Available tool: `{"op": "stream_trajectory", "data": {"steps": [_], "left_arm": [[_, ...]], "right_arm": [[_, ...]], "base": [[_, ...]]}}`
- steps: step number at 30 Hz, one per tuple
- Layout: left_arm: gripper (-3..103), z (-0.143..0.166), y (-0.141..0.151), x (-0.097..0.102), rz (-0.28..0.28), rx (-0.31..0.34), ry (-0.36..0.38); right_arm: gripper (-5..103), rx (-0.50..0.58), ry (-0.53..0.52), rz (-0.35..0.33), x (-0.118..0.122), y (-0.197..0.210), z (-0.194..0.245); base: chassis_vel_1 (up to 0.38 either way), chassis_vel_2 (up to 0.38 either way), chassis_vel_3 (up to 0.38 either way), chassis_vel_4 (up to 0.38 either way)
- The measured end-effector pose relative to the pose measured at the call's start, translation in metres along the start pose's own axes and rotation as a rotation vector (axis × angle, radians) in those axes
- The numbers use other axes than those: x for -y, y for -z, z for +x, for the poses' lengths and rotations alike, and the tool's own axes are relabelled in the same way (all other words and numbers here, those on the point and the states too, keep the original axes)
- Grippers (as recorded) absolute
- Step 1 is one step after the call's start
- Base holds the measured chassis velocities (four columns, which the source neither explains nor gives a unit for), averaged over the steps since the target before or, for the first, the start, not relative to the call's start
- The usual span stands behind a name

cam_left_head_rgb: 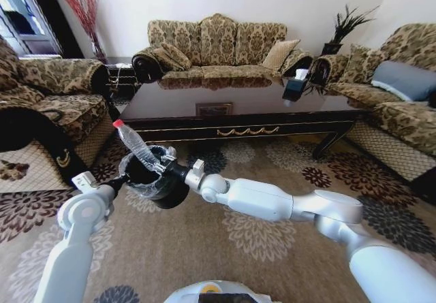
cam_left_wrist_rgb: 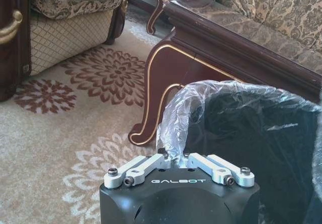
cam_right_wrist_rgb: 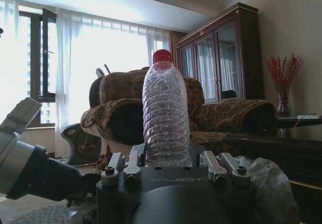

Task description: Move to the front of the table and pick up the trash from the floor, then place it into the trash bin.

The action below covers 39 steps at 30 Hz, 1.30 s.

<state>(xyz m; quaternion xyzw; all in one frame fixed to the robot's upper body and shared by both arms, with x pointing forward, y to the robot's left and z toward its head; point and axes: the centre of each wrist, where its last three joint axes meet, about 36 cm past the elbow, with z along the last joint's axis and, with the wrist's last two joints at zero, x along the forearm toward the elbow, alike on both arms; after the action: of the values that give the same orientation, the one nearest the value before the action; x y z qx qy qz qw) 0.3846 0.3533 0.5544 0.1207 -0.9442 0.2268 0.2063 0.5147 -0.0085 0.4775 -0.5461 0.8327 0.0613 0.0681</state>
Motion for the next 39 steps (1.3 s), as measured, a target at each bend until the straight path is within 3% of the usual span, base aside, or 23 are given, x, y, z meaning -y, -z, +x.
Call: {"op": "stream_trajectory", "data": {"steps": [4,9,11,14,20,24,28,30,31,34,39], "left_arm": [[4,0.003,0.001,-0.002,-0.007,0.004,0.003],[4,0.008,0.001,-0.003,-0.020,0.007,0.009],[4,0.009,0.001,-0.003,-0.022,0.008,0.009],[4,0.010,0.001,-0.004,-0.025,0.007,0.011],[4,0.013,-0.006,-0.007,-0.032,-0.011,0.021],[4,0.017,-0.020,-0.008,-0.043,-0.044,0.038],[4,0.019,-0.029,-0.005,-0.056,-0.063,0.039],[4,0.016,-0.043,-0.003,-0.082,-0.090,0.055],[4,0.016,-0.043,-0.003,-0.082,-0.090,0.055],[4,0.007,-0.061,-0.004,-0.107,-0.132,0.077],[4,-0.004,-0.082,0.002,-0.117,-0.185,0.069]], "right_arm": [[55,0.015,0.003,0.008,0.002,0.006,0.001],[82,0.039,-0.018,0.033,0.014,0.022,0.010],[82,0.040,-0.022,0.037,0.016,0.023,0.012],[97,0.047,-0.044,0.049,0.025,0.029,0.020],[100,0.059,-0.144,0.059,0.045,0.040,0.034],[100,0.054,-0.360,0.080,0.074,0.054,0.049],[100,0.066,-0.498,0.093,0.097,0.064,0.064],[100,0.063,-0.679,0.113,0.124,0.068,0.089],[100,0.063,-0.679,0.113,0.124,0.068,0.089],[100,0.052,-0.869,0.125,0.143,0.064,0.125],[100,0.033,-0.989,0.097,0.146,0.040,0.182]], "base": [[0.000,0.000,0.000,0.000],[0.000,0.000,0.000,0.000],[0.000,0.000,0.000,0.000],[0.000,0.000,0.000,0.000],[0.000,0.000,0.000,0.000],[0.000,0.000,0.000,0.000],[0.000,0.000,0.000,0.000],[0.000,0.000,0.000,0.000],[0.000,0.000,0.000,0.000],[0.000,0.000,0.000,0.000],[0.000,0.000,0.000,0.000]]}}
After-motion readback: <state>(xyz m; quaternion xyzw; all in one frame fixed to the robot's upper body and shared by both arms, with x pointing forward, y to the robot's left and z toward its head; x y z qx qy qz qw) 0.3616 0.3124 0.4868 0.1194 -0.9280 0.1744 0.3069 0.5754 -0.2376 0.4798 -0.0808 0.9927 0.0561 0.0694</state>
